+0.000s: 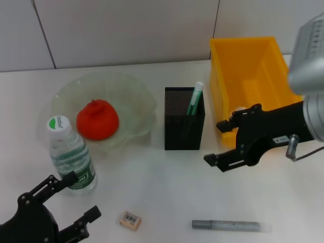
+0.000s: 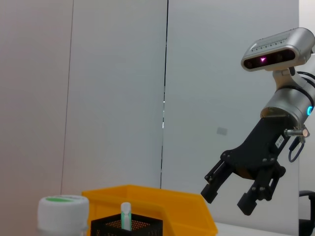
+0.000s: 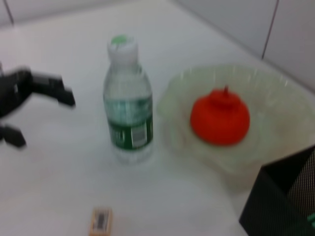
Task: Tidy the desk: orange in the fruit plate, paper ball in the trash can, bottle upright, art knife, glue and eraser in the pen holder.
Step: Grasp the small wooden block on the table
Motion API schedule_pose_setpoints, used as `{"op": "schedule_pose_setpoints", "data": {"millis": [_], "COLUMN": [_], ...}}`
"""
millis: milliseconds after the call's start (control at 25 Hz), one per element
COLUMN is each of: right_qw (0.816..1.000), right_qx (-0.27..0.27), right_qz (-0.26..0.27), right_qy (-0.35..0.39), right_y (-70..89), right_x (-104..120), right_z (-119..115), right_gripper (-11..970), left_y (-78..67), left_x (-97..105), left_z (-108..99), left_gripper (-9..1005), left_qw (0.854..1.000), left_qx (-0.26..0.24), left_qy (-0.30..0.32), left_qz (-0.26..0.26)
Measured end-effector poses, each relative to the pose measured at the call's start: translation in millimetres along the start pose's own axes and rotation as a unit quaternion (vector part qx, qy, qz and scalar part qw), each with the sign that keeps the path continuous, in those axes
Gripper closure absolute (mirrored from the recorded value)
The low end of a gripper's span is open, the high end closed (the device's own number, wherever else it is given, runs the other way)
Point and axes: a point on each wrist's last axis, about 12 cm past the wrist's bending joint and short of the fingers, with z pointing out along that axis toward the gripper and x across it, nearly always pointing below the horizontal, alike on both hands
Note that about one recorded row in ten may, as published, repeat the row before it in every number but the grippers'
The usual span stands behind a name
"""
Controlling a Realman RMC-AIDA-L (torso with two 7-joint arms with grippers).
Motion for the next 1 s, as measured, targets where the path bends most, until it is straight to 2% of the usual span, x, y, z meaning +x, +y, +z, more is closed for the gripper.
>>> {"op": "schedule_pose_setpoints", "data": {"millis": [120,240,280,320,440,480,520,640,680,720,880,960,1000], "right_qw": [1.0,0.999,0.998,0.998,0.994,0.991,0.991,0.986,0.982,0.982,0.973,0.972,0.971], "right_qx": [-0.007,-0.031,-0.051,-0.051,-0.068,-0.075,-0.075,-0.072,-0.069,-0.069,-0.074,-0.073,-0.073], "right_qz": [-0.021,-0.028,-0.026,-0.026,-0.018,0.0,0.0,0.031,0.045,0.045,0.067,0.072,0.074], "right_qy": [0.017,-0.001,-0.032,-0.032,-0.083,-0.113,-0.113,-0.149,-0.168,-0.168,-0.209,-0.213,-0.216], "right_y": [5.7,11.3,14.9,14.9,16.5,15.4,15.4,10.7,8.6,8.6,6.2,5.8,6.1], "right_x": [2,16,31,31,59,78,78,110,128,128,153,156,158], "right_z": [1,-1,-3,-3,-7,-7,-7,-7,-8,-8,-8,-8,-8], "right_gripper": [178,164,164,164,164,164,164,164,164,164,164,164,164], "left_y": [-1.3,2.1,5.1,8.5,17.7,23.8,25.8,35.7,42.6,42.6,58.5,58.5,65.3], "left_x": [0,0,-1,-3,-7,-11,-12,-20,-26,-26,-40,-40,-51], "left_z": [2,5,7,9,12,12,13,15,18,18,31,31,37], "left_gripper": [197,197,196,196,196,196,196,196,196,196,196,203,206], "left_qw": [1.0,1.0,0.999,0.999,0.998,0.997,0.997,0.995,0.993,0.993,0.989,0.989,0.988], "left_qx": [0.012,0.024,0.029,0.035,0.042,0.044,0.045,0.058,0.07,0.07,0.095,0.095,0.104], "left_qy": [0.003,0.014,0.02,0.026,0.04,0.049,0.053,0.072,0.088,0.088,0.116,0.116,0.118], "left_qz": [-0.003,-0.012,-0.018,-0.022,-0.028,-0.028,-0.029,-0.025,-0.021,-0.021,-0.01,-0.01,0.002]}}
